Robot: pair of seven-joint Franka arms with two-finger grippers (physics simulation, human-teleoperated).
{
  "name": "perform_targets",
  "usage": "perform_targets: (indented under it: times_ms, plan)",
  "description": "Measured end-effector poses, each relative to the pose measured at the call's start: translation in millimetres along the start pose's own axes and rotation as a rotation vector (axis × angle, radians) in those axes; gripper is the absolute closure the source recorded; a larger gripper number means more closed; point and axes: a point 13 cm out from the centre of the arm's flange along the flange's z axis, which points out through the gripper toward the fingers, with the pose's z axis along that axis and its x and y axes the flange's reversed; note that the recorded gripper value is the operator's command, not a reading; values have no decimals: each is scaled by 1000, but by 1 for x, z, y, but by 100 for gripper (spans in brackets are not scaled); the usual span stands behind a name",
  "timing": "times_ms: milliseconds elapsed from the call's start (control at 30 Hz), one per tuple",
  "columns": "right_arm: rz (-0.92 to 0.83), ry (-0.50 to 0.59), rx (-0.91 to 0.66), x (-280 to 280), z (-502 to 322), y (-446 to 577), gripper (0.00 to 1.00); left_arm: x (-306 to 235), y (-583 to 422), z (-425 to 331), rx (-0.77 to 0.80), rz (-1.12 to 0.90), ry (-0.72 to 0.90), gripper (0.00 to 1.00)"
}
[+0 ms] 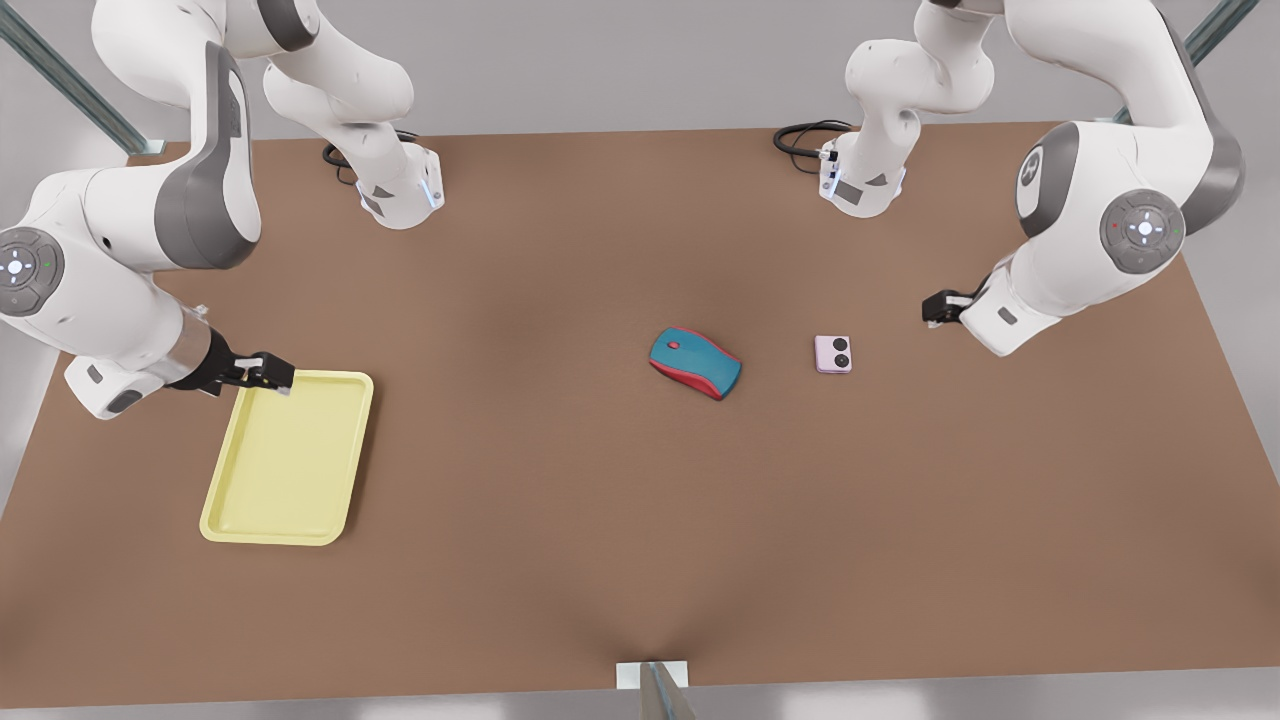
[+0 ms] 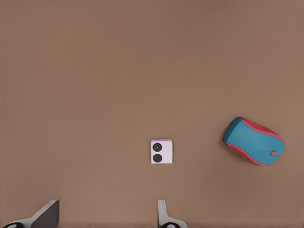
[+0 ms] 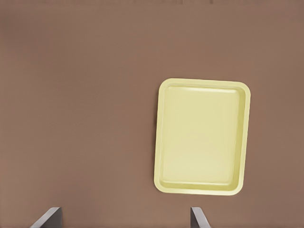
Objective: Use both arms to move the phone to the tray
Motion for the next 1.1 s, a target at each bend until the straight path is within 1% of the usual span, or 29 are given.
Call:
perform_targets:
  times_ms: [67,100,200,267,367,500,567,733,900,1100]
  plan:
    - [2,-2,0,0,0,0,0,0,0,2,1,-2,5,0]
    - [3,-2,0,-1,0,0,0,2,-3,16,1,1,31,0]
    - [5,-3,0,-1,0,0,0,25,-28,123,18,28,202,0]
    - [7,-3,0,-1,0,-1,0,44,-49,196,15,56,273,0]
    - [10,-2,0,-1,0,-1,0,57,-56,271,34,44,283,0]
    - [12,-2,0,-1,0,-2,0,39,-67,328,45,39,188,0]
    - [12,-2,0,-1,0,-2,0,29,-67,345,48,30,139,0]
    - [14,-2,0,-1,0,-2,0,4,-67,359,55,17,46,0]
    - [15,-1,0,-1,0,-2,0,18,-63,383,50,12,53,0]
    - [16,-1,0,-1,1,-2,0,15,-62,402,45,10,50,0]
